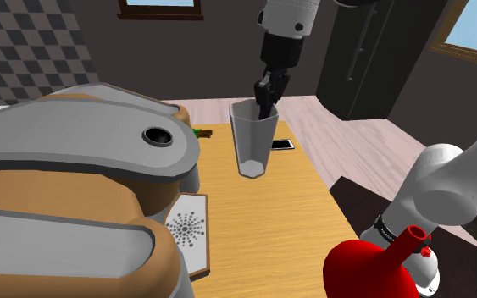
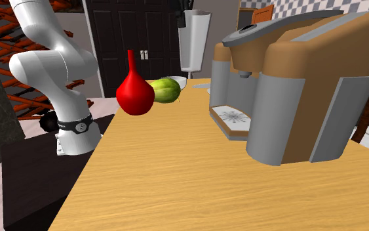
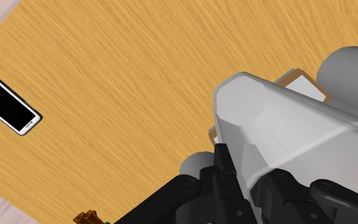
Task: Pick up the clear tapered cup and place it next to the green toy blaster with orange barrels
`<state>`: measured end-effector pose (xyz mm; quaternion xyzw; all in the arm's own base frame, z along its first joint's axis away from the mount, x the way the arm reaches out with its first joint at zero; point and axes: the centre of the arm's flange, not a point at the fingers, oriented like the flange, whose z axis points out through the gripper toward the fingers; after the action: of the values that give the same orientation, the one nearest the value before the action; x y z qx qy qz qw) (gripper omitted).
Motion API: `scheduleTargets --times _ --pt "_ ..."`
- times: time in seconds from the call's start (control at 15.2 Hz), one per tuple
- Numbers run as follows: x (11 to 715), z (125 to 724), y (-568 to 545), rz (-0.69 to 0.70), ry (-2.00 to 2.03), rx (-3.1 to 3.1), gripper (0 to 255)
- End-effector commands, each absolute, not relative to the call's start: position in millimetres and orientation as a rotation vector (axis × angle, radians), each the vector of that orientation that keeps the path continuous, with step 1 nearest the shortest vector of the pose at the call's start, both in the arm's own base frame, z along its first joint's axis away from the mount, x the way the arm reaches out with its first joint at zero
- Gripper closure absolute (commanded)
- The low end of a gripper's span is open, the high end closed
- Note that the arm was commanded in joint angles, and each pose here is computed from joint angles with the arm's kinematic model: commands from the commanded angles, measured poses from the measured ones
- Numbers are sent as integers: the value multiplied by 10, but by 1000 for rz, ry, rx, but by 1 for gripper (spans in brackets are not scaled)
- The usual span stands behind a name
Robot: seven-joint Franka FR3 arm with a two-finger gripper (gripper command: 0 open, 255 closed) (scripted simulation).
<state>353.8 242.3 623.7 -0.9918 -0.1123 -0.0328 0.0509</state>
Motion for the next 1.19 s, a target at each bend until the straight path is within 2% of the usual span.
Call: scheduleTargets --times 0.0,1.12 --pt "3753 6265 2295 -100 -342 -3019 255" --pt "5693 6278 1167 -100 -342 -3019 255"
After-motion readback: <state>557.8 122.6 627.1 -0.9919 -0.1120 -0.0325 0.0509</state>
